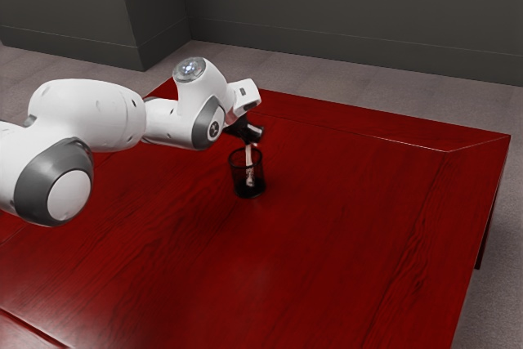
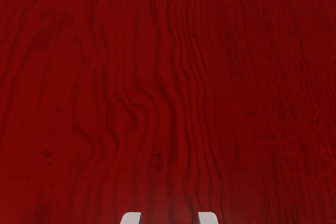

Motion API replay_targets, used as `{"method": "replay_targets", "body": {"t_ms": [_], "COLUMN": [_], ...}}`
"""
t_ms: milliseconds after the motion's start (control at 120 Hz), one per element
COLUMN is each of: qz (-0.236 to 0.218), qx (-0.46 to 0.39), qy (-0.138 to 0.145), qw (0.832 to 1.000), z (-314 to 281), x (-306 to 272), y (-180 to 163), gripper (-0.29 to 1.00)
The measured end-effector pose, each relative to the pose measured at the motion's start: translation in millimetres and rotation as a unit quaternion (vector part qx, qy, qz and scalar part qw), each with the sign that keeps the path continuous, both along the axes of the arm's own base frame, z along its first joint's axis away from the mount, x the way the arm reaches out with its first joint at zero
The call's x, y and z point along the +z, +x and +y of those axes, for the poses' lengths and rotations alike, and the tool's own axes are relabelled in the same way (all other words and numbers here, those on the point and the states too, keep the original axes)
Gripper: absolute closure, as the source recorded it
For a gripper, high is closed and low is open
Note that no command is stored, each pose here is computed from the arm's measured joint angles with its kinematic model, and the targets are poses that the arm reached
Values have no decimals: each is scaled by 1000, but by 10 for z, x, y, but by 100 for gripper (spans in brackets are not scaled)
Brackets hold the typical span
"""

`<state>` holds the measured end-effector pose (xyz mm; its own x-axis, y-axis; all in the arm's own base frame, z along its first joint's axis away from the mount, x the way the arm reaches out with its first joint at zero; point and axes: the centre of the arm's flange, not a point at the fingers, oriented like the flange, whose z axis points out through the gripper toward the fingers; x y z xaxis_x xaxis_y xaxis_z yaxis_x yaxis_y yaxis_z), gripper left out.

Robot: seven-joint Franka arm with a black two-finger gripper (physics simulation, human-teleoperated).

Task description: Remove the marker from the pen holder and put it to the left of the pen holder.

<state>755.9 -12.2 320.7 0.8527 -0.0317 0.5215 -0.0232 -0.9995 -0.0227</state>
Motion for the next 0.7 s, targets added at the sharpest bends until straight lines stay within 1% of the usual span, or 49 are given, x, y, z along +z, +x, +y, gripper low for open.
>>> {"method": "replay_targets", "body": {"t_ms": [175,275,517,625,700], "qz": [2,4,-34,-54,-58], "qx": [-3,-9,-12,-17,-17], "qy": [-2,-5,-6,6,11], "qw": [1000,1000,999,998,998], "z": [-65,-195,-211,-195,-154], "x": [17,105,774,1133,1273], "y": [-65,-157,-230,-274,-294], "gripper": [72,74,76,76,76]}}
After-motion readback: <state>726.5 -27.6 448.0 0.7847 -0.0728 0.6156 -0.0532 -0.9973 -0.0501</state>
